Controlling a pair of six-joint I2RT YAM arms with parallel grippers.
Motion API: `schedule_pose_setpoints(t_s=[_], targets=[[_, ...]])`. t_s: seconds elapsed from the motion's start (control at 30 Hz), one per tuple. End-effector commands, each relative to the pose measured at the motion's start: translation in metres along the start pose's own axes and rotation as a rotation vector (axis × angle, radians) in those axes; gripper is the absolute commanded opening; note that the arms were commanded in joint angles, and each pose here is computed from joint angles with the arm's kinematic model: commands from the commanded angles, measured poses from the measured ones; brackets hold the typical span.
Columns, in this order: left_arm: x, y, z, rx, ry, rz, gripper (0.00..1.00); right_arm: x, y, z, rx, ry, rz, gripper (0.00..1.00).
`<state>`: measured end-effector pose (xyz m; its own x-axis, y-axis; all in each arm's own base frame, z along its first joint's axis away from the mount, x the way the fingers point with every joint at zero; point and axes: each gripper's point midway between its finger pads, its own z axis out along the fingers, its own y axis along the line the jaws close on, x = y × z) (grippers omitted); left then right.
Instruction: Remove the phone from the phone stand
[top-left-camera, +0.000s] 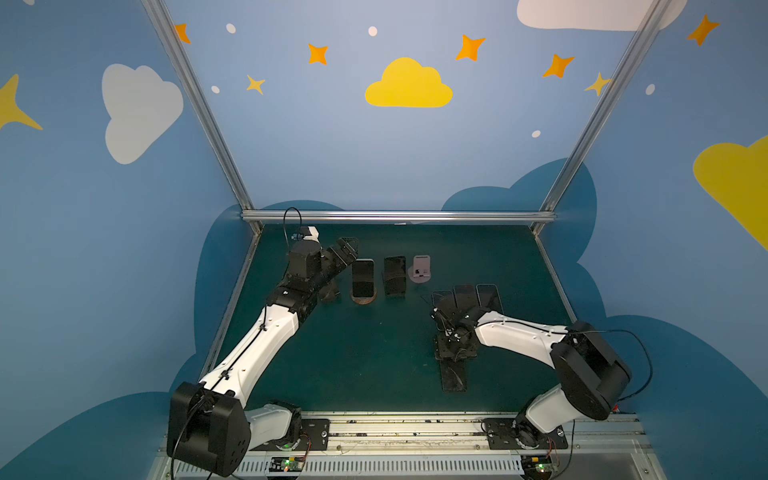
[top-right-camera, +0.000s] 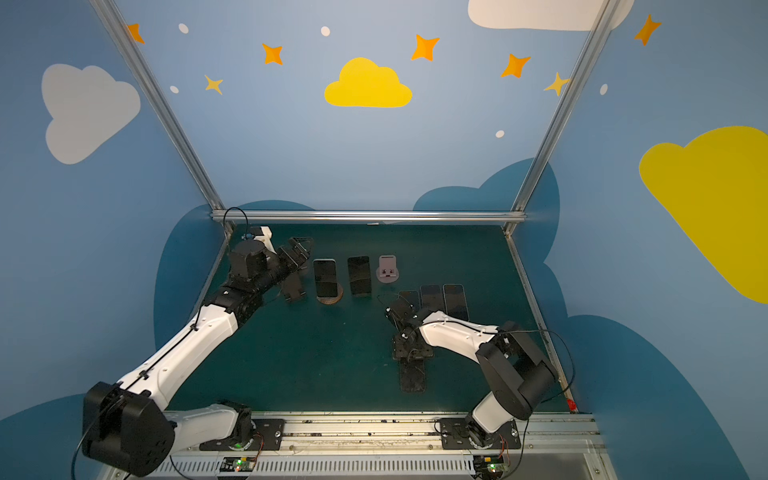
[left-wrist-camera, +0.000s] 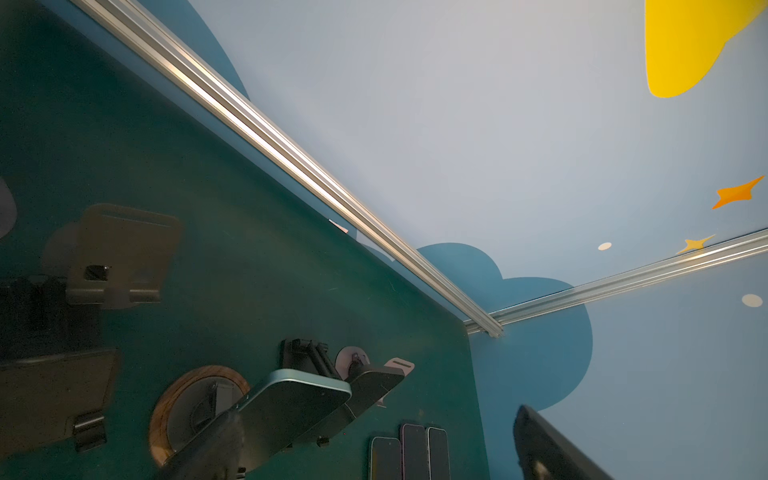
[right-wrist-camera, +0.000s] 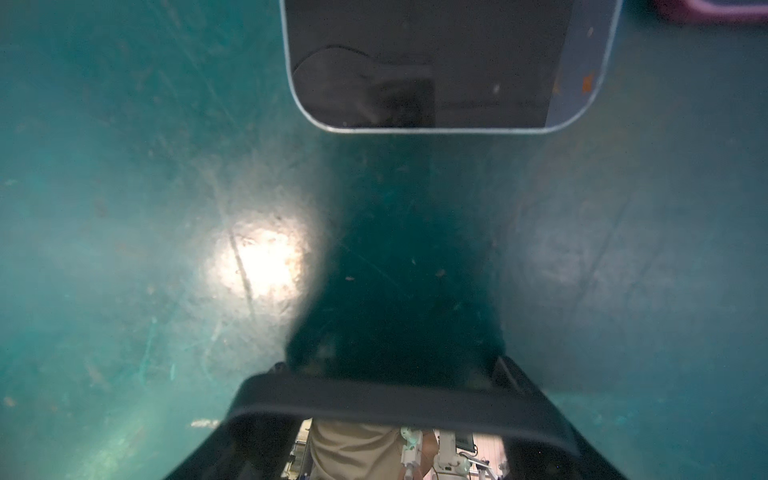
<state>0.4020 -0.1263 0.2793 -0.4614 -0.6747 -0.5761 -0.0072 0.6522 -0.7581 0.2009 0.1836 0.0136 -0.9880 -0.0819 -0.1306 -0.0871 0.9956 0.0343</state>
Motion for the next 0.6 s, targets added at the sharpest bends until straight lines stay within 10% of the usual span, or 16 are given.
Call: schedule_pose_setpoints(t_s=[0.0,0.57], targets=[[-0.002,-0.002,0.000,0.001,-0.001,0.001,1.00,0.035,-0.021,0.025,0.075,0.118,0.034,0.74],[0.000,-0.003,-0.003,-0.006,-0.004,0.009,1.00,0.059,-0.012,0.034,0.059,0.194,0.012,0.76]])
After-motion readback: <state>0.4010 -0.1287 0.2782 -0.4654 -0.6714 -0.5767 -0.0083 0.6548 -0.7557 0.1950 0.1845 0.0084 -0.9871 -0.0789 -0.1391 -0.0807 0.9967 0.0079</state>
